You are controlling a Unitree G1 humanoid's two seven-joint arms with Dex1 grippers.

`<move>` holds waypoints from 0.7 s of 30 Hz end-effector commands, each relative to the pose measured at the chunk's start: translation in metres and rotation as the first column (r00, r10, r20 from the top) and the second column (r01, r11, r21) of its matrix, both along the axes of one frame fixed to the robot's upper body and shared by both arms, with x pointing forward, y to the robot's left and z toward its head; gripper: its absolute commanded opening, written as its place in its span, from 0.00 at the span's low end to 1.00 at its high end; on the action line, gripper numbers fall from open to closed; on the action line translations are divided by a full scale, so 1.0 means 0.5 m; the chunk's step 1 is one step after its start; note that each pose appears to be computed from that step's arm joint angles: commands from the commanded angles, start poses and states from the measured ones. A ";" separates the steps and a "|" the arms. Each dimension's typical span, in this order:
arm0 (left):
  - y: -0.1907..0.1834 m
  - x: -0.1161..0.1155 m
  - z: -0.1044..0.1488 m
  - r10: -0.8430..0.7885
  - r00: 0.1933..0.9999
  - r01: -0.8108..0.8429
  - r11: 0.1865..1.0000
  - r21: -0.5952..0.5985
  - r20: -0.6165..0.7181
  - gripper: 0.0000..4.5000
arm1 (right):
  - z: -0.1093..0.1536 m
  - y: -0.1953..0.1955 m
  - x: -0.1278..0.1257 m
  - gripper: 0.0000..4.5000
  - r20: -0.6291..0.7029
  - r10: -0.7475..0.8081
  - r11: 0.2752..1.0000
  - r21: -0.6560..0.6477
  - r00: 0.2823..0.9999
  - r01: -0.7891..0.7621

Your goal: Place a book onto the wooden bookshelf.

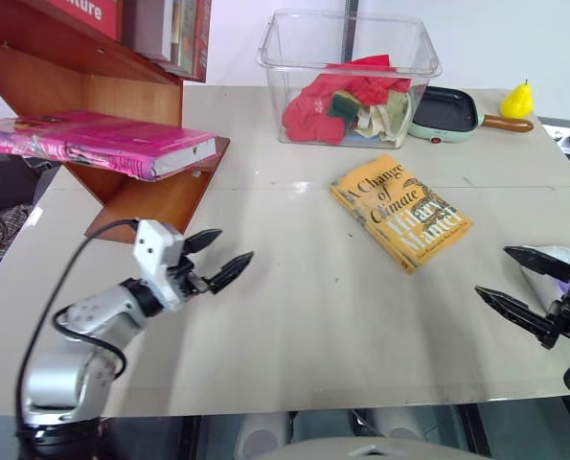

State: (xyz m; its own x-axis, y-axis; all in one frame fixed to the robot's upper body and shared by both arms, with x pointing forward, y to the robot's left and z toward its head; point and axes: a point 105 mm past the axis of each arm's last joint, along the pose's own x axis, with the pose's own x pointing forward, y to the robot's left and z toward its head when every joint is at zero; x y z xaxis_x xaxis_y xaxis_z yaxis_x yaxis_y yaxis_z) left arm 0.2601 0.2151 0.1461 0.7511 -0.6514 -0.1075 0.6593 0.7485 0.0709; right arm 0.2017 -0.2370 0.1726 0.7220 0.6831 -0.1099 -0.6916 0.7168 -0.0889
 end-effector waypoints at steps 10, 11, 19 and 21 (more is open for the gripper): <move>0.056 -0.060 -0.033 -0.059 0.993 0.068 0.995 0.075 -0.106 0.99 | -0.004 -0.033 -0.027 1.00 -0.012 -0.041 0.995 -0.090 0.999 0.040; 0.051 -0.059 -0.034 -0.065 0.992 0.073 0.995 0.072 -0.107 0.99 | -0.004 -0.030 -0.025 1.00 -0.012 -0.038 0.995 -0.089 0.999 0.037; 0.027 -0.047 -0.036 -0.109 0.989 0.115 0.992 0.057 -0.099 0.99 | -0.003 -0.014 -0.021 1.00 -0.011 -0.023 0.995 -0.094 1.000 0.022; 0.020 -0.043 -0.034 -0.120 0.988 0.126 0.991 0.054 -0.094 0.99 | -0.002 -0.012 -0.021 1.00 -0.010 -0.022 0.995 -0.093 1.000 0.021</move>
